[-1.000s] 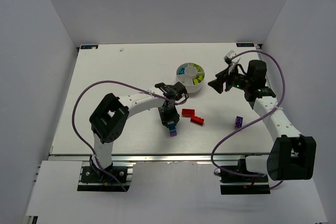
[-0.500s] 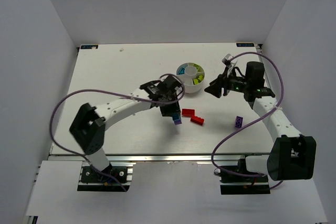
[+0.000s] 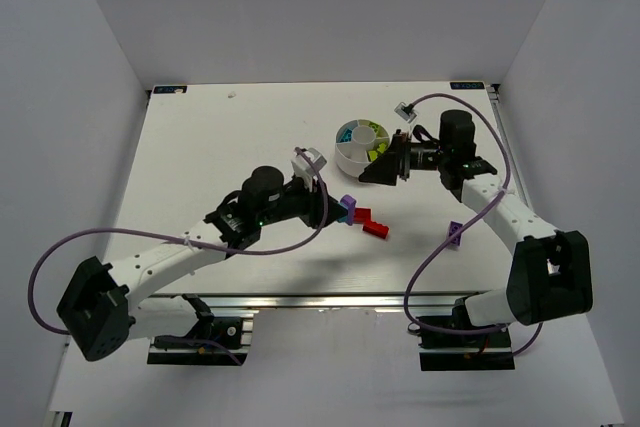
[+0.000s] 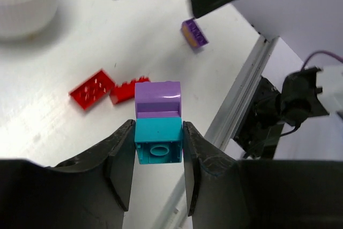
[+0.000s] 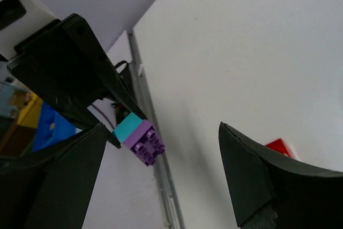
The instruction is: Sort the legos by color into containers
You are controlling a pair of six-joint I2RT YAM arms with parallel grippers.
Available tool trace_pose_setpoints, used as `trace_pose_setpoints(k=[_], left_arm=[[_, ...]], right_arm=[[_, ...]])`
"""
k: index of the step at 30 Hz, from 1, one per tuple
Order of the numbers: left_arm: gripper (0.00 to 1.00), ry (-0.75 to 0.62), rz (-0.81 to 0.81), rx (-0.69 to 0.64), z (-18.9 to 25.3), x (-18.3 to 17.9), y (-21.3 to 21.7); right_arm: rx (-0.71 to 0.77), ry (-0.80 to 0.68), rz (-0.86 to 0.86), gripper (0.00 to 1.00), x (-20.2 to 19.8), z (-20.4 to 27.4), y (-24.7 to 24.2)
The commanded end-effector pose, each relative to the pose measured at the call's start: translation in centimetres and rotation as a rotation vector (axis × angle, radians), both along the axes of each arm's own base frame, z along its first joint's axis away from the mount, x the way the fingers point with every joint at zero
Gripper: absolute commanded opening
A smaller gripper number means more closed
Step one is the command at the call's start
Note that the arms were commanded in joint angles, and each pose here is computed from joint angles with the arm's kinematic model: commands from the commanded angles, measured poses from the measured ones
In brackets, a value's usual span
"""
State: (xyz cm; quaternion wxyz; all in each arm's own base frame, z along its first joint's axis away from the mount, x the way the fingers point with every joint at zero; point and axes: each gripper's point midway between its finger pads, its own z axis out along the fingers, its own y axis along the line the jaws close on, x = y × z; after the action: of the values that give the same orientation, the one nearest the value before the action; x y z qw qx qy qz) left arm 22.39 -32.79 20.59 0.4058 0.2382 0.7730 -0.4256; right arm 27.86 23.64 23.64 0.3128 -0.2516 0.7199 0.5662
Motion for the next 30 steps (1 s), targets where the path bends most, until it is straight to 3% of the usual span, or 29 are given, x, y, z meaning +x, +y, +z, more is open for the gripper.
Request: trace_pose_setpoints(k=[1,5,11,12,15,16,18,19,21,22,24,30], left_arm=[[0.0,-0.392,-0.145,-0.14,5.9,-0.8,-0.4],[0.0,-0.435,-0.149,-0.198,7.0,-1.0,-0.1],[0.0,-0.43,-0.202,-0.3,8.0,-2.2,-0.6],[0.0,-0.431,-0.208,-0.315,8.2,-2.3,-0.7],[0.0,-0.419,-0.233,-0.322,8.1,-2.5,-1.1],[0.0,-0.417,-0.235,-0.324,8.2,-2.5,-1.1],[0.0,-0.414,-0.242,-0.324,8.2,-2.6,-1.2],[0.0,-0.413,-0.243,-0.322,8.1,-2.6,-1.2],[0.0,-0.41,-0.243,-0.315,8.0,-2.5,-1.2],[0.0,-0.408,-0.242,-0.313,8.0,-2.5,-1.2],[0.0,-0.41,-0.232,-0.304,7.8,-2.4,-1.1],[0.0,-0.423,-0.193,-0.282,7.6,-1.8,-0.7]], right_arm=[[0.095,-0.023,0.119,0.89,-1.2,3.8,1.6],[0.12,-0.075,0.22,0.89,-2.6,3.9,1.9],[0.189,-0.373,0.494,0.89,-6.6,3.4,0.8],[0.21,-0.511,0.533,0.89,-6.7,3.3,0.8],[0.241,-0.579,0.54,0.9,-6.7,3.7,0.8],[0.256,-0.689,0.544,0.89,-5.9,4.3,1.2],[0.262,-0.637,0.539,0.89,-6.0,4.2,1.3],[0.27,-0.719,0.538,0.89,-5.2,4.8,1.6],[0.263,-0.651,0.532,0.89,-5.6,4.3,2.0],[0.268,-0.769,0.536,0.89,-5.2,5.2,2.4],[0.251,-0.662,0.541,0.89,-6.3,4.3,2.6],[0.251,-0.634,0.557,0.86,-7.7,3.9,3.0]])
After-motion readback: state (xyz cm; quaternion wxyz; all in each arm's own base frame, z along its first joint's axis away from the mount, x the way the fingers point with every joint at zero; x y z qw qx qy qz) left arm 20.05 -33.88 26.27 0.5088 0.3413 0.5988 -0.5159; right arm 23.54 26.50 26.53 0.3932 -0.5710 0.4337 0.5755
